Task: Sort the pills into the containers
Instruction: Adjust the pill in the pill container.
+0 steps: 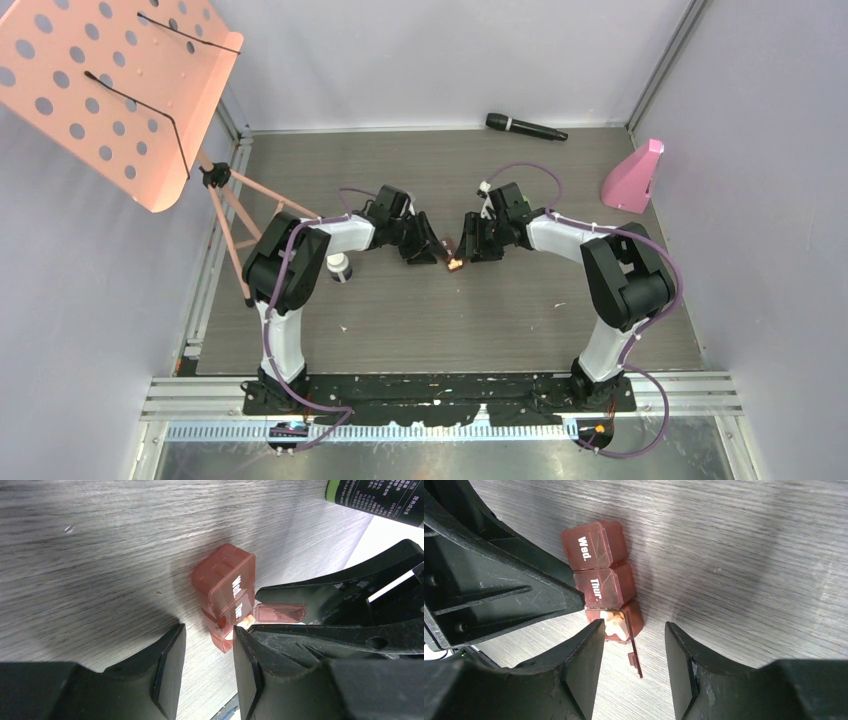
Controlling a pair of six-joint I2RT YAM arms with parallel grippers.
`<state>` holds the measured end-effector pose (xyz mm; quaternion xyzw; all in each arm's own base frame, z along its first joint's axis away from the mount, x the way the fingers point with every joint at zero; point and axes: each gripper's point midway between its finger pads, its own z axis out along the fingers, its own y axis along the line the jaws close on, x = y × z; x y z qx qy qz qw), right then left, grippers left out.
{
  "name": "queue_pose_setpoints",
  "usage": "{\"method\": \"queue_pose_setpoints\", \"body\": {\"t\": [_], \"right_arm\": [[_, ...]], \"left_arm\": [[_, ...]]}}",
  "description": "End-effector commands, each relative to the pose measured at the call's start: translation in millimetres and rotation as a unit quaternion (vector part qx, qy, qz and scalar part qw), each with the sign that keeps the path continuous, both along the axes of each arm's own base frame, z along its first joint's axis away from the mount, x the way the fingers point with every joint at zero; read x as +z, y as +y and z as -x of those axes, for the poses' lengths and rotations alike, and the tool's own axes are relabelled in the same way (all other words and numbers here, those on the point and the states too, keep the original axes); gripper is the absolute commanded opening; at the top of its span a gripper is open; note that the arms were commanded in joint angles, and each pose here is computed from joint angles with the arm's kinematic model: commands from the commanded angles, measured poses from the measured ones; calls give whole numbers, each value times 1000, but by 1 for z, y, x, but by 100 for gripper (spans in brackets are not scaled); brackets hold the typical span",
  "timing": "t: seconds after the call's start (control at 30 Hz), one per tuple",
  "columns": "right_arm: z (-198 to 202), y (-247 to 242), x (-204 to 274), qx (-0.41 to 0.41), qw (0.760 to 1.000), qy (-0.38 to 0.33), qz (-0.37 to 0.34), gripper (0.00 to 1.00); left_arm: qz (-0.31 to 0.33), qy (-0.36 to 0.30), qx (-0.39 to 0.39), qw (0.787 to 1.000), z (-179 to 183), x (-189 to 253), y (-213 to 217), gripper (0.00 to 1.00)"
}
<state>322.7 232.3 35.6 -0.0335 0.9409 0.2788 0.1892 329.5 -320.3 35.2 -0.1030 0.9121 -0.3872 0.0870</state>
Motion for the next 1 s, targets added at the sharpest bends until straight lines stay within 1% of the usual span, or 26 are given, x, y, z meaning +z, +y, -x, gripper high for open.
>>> {"method": "queue_pose_setpoints", "body": {"t": [0.0,0.13,0.27,0.4,0.5,0.6,0.7,0.83,0.9,0.97], "right_arm": [[-13,6,19,-7,999,-30,-12,55],[-15,6,25,-21,999,-31,-17,56],[-15,3,25,-34,999,-29,-13,54],[-16,0,28,-44,998,-32,-13,51],[-16,0,31,-51,998,-33,-24,51],[-17,1,36,-56,997,-37,-37,51],[-18,-2,33,-64,997,-34,-32,51],[-17,-9,23,-67,997,-24,-10,45],[-15,-11,18,-60,998,-18,0,41],[-12,-12,14,-52,999,-14,5,40]], "left_arm": [[18,-10,4,1000,-9,10,-9,42],[21,-6,7,1000,-9,10,-10,42],[15,2,16,1000,-9,4,-9,41],[2,7,24,1000,-8,-2,-4,37],[-10,8,26,1000,-8,-6,-1,33],[-24,7,27,999,-7,-9,3,32],[-35,9,28,999,-6,-11,6,31],[-34,7,27,999,-7,-9,5,31],[-32,5,27,999,-8,-7,5,31],[-30,6,28,999,-9,-6,4,32]]}}
